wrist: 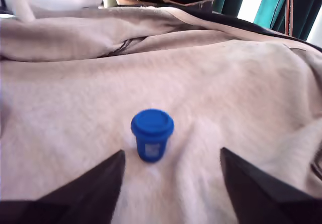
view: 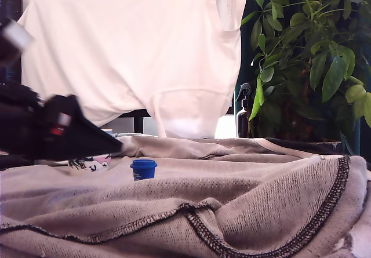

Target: Pick the blue coffee capsule and place it inside the blue coffee cup

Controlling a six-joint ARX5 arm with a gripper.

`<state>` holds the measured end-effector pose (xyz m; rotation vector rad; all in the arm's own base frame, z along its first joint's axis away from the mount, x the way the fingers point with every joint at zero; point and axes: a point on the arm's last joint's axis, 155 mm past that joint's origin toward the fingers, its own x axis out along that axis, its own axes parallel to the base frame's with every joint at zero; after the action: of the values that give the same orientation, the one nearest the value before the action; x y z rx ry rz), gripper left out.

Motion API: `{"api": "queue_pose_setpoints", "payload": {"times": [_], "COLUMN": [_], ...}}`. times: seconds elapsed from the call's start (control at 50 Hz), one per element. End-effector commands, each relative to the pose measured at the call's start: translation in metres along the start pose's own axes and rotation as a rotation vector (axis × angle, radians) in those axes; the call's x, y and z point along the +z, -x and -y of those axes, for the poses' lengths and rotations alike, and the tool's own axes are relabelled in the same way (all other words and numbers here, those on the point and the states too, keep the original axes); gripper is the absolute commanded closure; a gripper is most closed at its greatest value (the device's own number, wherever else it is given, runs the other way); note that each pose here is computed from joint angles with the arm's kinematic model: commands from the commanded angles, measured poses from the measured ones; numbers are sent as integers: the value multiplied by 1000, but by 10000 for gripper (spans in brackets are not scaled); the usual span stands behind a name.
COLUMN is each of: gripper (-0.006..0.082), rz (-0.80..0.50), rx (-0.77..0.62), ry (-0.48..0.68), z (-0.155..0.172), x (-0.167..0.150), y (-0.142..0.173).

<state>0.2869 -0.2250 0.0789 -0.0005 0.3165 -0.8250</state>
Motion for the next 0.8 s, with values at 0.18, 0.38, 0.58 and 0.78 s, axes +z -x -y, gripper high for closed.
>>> {"api": "queue_pose_setpoints", "payload": {"times": [0.18,0.38,0.58,0.78], "gripper": [38,38,38,54], "rz": [-28,-46,-61,-110], "rx": [-37,-57,-69,-89], "ry": [1,8,14,31], "z": [-4,-7,-10,-9], "x": [-6,-10,-15,-27], "y": [-32,-53,-68,-78]}}
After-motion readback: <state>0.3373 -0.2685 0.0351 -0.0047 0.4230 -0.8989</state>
